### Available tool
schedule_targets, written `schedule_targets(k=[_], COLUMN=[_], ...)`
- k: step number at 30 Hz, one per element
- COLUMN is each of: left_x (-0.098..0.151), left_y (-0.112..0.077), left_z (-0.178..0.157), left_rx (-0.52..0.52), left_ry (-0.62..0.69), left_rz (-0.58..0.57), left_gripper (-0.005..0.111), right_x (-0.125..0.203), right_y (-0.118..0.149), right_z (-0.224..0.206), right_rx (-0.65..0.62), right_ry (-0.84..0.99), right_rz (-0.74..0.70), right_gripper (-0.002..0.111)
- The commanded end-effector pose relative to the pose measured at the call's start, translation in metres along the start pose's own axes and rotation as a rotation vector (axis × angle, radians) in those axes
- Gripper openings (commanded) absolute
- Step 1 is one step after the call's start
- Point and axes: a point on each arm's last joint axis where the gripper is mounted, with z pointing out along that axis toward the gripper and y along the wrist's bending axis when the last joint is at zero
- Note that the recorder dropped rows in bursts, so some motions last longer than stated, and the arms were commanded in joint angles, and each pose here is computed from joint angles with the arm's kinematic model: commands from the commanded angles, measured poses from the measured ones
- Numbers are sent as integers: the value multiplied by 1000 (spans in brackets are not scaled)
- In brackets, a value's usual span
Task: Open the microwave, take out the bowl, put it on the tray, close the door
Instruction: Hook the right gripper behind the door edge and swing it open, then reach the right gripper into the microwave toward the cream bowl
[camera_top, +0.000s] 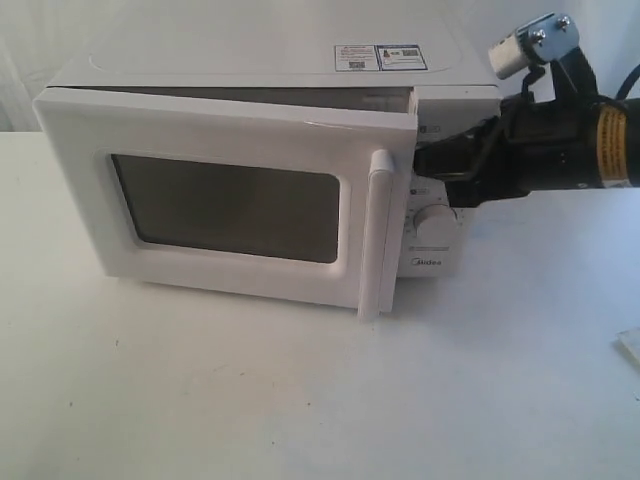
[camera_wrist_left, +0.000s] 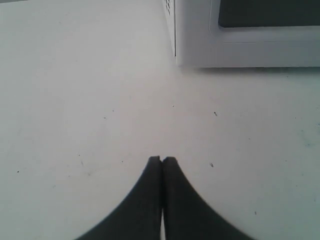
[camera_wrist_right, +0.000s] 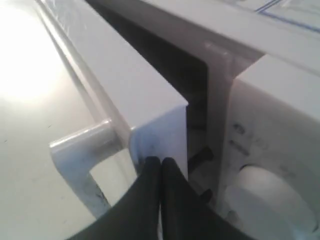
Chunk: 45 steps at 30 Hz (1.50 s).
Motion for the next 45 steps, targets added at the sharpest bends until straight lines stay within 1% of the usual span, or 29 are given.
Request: schedule_targets(k=[1,3,4,8,9,10,13,16,19,22,24,25,29,30,31,32,34,35,37,40,41,42,44,45], left_x=[1,1,1,1,1,1,1,1,1,1,1,1,1,1,1,1,1,1,1,1,1,1,1,1], left_y=[0,0,0,0,0,0,0,0,0,0,0,0,0,0,0,0,0,0,0,0,0,0,0,0], left_z=[0,0,0,0,0,0,0,0,0,0,0,0,0,0,0,0,0,0,0,0,0,0,0,0], left_rx=[-3,-3,-3,-3,-3,-3,-3,-3,-3,-3,-3,-3,-3,-3,-3,-3,-3,-3,-3,-3,-3,-3,-3,-3], left_ry=[0,0,0,0,0,0,0,0,0,0,0,0,0,0,0,0,0,0,0,0,0,0,0,0], left_rz=[-5,-5,-5,-5,-5,-5,-5,-5,-5,-5,-5,-5,-5,-5,-5,-5,-5,-5,-5,-5,-5,-5,-5,-5], left_gripper=[0,0,0,0,0,0,0,0,0,0,0,0,0,0,0,0,0,0,0,0,0,0,0,0], right_x=[-1,-2,-3,-5,-5,-4,-2,-3,-4,-1,2,3,6,5,3,1,0,-2,-5,-6,-5,-3,-5,-5], right_y=[38,39,36,17,13,12,12,12,21,35,38,36,10,7,6,5,9,15,22,40,51,56,62,63], right_z=[-10,-16,-18,-22,-22,-21,-14,-4,6,11,7,4,-11,-12,-13,-11,-6,-1,8,17,19,18,13,11], right_rx=[-278,-222,-170,75,117,129,84,72,-17,-138,-141,-105,243,280,290,281,196,120,22,-145,-243,-288,-329,-323], right_ry=[-6,-19,-24,-19,-16,-11,-21,-62,-78,-41,30,30,28,26,21,19,20,9,-8,-15,-2,17,20,19], right_rz=[34,-11,-28,-27,-26,-21,20,43,26,-23,-22,20,41,42,38,35,37,42,31,-40,-57,-74,-59,-53], right_gripper=[0,0,0,0,0,0,0,0,0,0,0,0,0,0,0,0,0,0,0,0,0,0,0,0])
